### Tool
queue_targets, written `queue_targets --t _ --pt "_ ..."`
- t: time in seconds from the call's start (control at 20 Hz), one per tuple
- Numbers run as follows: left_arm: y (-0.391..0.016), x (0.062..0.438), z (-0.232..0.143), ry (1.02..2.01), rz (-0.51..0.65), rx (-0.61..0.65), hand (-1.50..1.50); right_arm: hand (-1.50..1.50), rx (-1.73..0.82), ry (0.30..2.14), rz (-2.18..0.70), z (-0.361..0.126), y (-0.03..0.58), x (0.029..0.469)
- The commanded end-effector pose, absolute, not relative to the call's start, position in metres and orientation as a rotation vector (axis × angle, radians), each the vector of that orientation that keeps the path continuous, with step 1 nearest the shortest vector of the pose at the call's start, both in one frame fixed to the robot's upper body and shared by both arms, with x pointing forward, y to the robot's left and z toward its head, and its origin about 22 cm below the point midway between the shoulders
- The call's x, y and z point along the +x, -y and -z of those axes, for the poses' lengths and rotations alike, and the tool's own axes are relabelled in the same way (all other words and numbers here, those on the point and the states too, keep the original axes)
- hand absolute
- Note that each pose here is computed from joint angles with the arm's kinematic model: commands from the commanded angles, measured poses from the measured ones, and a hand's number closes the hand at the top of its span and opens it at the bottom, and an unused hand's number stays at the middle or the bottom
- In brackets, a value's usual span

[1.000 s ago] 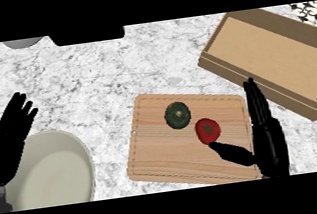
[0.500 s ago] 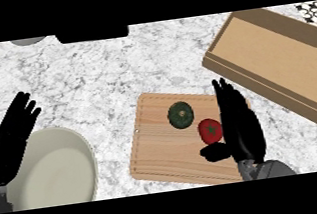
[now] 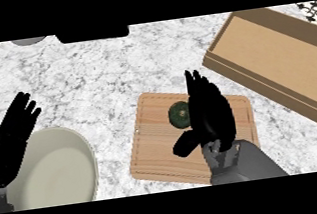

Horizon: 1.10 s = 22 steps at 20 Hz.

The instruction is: Pick the squash from the cutting board and place it in the cardboard box

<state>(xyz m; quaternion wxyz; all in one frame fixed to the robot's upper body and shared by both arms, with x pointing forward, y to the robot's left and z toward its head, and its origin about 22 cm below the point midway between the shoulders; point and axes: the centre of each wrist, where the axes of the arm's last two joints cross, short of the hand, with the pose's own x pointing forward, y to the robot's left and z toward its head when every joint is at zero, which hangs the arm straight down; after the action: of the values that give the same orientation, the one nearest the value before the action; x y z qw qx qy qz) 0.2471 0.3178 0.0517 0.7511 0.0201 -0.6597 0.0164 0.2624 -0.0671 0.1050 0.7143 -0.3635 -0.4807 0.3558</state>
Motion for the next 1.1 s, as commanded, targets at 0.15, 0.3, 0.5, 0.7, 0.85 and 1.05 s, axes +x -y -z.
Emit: queue_targets --t 0.15,0.3,0.5,0.7,0.85,1.05 --pt "-0.324 0.239 -0.037 1.438 -0.045 0.053 0.0 -1.5 -0.834 0.849 -0.801 -0.108 0.055 0.264" --pt "-0.318 0.244 -0.059 1.444 -0.045 0.05 0.0 -1.5 -0.825 0.825 -0.814 -0.101 0.056 0.269" --pt "-0.328 0.25 -0.044 1.425 -0.041 0.049 0.0 -1.5 -0.826 0.873 -0.799 -0.115 0.052 0.279" --pt "-0.327 0.244 -0.05 1.442 -0.049 0.049 0.0 -1.5 -0.824 0.905 -0.809 -0.098 0.044 0.284" --pt "-0.311 0.259 -0.055 1.436 -0.042 0.035 0.0 -1.5 -0.849 0.91 -0.823 -0.094 0.037 0.284" --pt "-0.312 0.249 -0.048 1.441 -0.046 0.054 0.0 -1.5 -0.87 0.895 -0.865 -0.084 0.037 0.288"
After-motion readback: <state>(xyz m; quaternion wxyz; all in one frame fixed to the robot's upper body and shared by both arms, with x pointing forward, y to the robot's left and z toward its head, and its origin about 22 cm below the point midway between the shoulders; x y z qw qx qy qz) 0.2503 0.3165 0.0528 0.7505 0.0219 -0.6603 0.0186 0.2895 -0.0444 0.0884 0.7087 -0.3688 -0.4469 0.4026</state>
